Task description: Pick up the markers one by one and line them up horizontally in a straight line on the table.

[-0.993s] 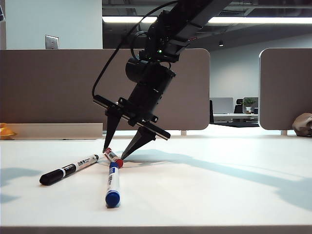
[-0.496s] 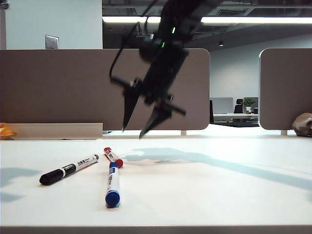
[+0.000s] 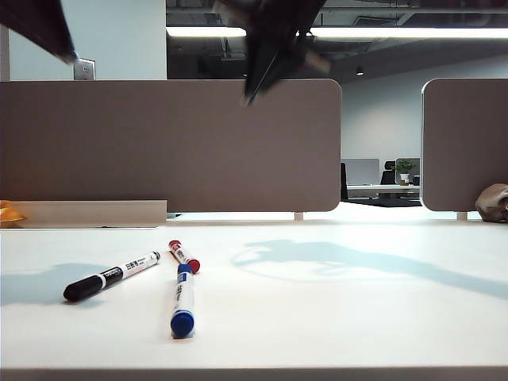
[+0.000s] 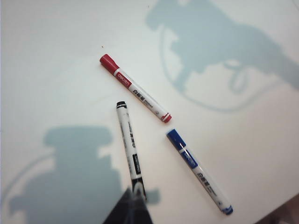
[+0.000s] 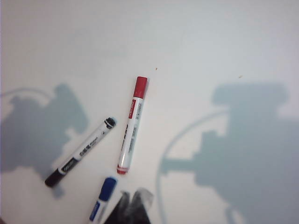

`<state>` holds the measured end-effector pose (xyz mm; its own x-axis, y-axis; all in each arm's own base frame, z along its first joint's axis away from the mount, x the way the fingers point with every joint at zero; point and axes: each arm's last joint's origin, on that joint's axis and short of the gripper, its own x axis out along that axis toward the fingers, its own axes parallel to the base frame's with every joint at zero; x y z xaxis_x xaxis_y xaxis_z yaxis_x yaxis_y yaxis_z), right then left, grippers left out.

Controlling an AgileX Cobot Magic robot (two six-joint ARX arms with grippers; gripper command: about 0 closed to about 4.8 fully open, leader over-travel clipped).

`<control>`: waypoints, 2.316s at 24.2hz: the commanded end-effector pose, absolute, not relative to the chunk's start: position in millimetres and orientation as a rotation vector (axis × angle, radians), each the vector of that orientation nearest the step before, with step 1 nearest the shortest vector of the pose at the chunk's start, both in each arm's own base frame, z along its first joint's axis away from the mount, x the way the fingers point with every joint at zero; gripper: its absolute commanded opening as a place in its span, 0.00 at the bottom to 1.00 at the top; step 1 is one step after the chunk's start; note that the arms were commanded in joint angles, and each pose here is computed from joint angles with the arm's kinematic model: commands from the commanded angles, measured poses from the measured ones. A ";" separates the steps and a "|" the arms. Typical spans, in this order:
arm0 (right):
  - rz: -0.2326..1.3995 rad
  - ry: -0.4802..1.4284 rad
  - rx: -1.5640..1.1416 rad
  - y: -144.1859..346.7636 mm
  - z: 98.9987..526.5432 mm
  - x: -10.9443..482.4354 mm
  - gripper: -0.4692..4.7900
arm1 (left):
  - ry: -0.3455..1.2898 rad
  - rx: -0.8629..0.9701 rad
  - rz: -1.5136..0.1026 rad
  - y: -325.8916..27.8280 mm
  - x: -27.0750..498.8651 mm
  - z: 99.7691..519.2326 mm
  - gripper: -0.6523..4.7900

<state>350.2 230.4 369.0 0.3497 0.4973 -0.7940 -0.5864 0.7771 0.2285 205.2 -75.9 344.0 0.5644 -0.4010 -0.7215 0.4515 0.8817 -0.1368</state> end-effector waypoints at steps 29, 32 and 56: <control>0.715 0.890 -0.202 168.5 457.8 257.5 0.10 | 1.210 0.042 -0.515 -112.8 300.5 225.8 0.17; 0.748 0.904 -0.174 170.5 457.3 256.2 0.10 | 1.211 0.046 -0.536 -113.7 300.7 224.9 0.17; 0.836 0.955 -0.142 170.7 448.5 248.0 0.11 | 1.306 0.077 -0.509 -116.8 311.3 193.5 0.28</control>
<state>250.1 171.6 445.1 0.2896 0.5550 -0.7798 -0.6774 0.6944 0.2426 310.4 -116.9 192.1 0.1599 -0.3190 -0.9342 0.3929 0.8887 -0.2363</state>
